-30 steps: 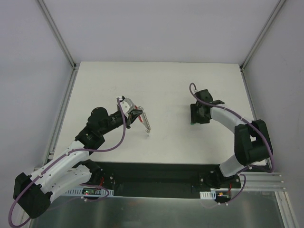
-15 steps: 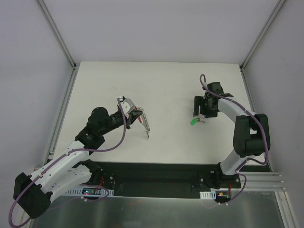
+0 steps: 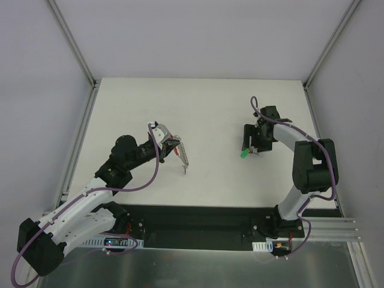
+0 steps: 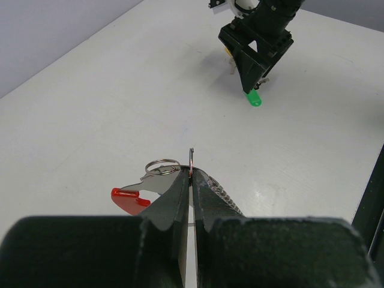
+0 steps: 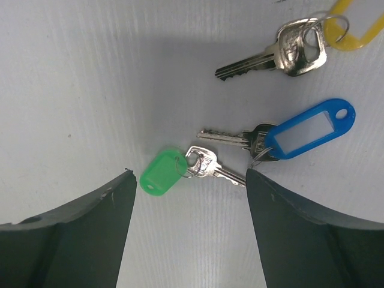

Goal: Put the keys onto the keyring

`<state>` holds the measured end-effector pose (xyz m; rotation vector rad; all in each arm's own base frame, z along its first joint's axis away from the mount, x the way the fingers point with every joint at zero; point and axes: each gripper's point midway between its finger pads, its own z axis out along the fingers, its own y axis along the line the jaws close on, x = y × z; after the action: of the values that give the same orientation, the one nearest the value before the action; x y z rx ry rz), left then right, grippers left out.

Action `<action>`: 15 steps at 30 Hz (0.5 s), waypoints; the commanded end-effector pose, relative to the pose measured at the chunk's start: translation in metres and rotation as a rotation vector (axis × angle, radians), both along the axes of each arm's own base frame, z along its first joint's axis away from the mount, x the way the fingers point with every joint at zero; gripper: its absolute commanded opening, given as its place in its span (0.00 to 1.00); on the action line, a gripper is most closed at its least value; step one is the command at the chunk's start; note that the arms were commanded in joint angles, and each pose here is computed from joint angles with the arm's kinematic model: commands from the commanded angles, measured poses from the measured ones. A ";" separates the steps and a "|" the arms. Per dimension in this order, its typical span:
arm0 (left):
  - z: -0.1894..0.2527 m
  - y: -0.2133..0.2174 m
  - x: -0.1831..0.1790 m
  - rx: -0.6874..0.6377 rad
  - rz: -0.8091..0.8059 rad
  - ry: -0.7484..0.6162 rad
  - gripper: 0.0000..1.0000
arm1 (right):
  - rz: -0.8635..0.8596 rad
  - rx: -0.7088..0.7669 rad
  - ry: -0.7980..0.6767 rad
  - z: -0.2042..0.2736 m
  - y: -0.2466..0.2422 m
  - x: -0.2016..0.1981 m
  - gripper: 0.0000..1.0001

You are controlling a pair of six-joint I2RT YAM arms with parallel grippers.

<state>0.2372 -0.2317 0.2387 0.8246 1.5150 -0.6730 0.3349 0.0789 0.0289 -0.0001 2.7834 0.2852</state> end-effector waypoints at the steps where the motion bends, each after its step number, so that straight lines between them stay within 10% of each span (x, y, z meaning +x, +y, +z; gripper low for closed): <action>1: 0.031 -0.003 0.000 -0.052 -0.023 -0.072 0.00 | 0.002 0.029 0.024 0.000 0.003 -0.009 0.75; 15: 0.031 -0.003 -0.001 -0.055 -0.030 -0.071 0.00 | 0.090 0.044 0.057 -0.005 0.041 -0.032 0.61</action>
<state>0.2344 -0.2335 0.2382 0.8385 1.5116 -0.6886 0.3239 0.0927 0.0222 -0.0696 2.7971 0.2752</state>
